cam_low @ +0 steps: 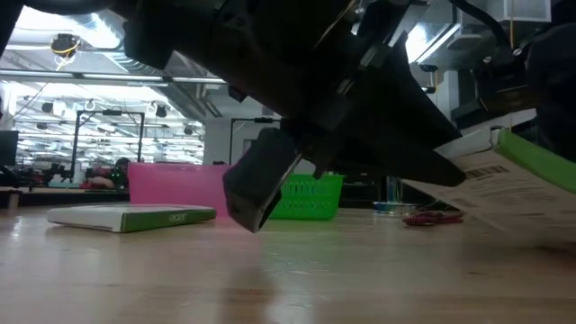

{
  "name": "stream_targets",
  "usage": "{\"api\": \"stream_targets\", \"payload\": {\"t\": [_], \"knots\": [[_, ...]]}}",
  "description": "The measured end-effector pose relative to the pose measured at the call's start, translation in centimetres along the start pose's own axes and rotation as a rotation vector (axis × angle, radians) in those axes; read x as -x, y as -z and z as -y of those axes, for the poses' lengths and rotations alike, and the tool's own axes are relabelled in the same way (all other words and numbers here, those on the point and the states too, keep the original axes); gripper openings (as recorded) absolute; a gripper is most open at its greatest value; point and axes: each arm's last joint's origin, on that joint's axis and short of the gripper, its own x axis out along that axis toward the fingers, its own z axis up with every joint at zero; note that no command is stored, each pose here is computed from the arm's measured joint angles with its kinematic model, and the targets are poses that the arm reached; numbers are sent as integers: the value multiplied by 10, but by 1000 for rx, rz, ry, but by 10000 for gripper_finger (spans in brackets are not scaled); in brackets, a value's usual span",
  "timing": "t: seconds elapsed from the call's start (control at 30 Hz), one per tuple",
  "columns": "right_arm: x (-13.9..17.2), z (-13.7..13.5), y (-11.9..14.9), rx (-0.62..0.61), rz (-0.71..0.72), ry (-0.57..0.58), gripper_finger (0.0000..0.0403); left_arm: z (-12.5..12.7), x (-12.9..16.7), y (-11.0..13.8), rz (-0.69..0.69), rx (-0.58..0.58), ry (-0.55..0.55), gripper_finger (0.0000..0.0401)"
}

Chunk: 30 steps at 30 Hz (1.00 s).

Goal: Pick and place items into bin
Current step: Put the right white card reader box into the green bin

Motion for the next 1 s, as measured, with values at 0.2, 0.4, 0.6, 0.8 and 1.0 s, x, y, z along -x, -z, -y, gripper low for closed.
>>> {"api": "stream_targets", "payload": {"t": [0.2, 0.4, 0.6, 0.8, 1.0], "knots": [[1, -1, 2, 8, 16, -6, 0, 4, 3, -6, -29, 9, -22, 63], [16, -9, -2, 98, 115, 70, 0, 8, 6, -10, -82, 22, -63, 61], [44, -19, -14, 136, 194, 166, 0, 10, 9, -13, -142, 17, -104, 60], [63, -24, -21, 166, 254, 221, 0, 1, 22, -15, -281, 15, -179, 60], [72, -26, -18, 201, 437, 203, 0, -22, 48, -17, -373, 104, -230, 60]]}}
